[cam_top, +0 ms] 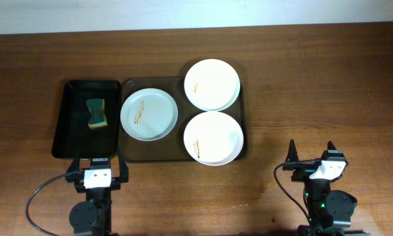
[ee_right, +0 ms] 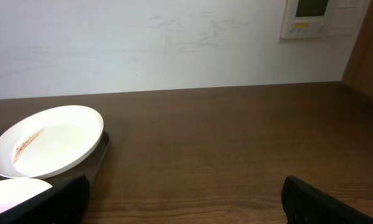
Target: Clean dirty plates on tray and stack at the side
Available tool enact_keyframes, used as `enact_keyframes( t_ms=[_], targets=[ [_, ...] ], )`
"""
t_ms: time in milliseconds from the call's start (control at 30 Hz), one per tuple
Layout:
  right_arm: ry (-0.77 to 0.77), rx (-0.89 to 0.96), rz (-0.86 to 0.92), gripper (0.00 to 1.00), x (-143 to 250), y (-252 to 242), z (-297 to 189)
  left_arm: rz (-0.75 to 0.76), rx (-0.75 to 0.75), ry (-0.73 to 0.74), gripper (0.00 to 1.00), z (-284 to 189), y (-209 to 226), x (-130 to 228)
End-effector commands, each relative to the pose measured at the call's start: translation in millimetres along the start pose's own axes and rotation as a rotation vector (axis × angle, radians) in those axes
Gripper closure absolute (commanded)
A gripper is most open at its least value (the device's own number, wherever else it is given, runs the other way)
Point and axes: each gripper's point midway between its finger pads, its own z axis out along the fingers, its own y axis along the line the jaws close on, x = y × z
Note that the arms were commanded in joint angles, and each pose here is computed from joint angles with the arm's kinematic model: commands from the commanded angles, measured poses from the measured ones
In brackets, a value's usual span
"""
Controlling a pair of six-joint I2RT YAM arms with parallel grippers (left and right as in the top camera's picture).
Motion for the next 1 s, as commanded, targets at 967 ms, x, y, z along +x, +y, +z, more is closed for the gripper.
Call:
enact_keyframes(
  t_ms=[967],
  targets=[
    [0.095, -0.23, 0.048, 0.02, -199.8, 41.7, 114.3, -0.133, 0.226, 0.239, 0.01, 70.9, 8.0, -185.3]
  ],
)
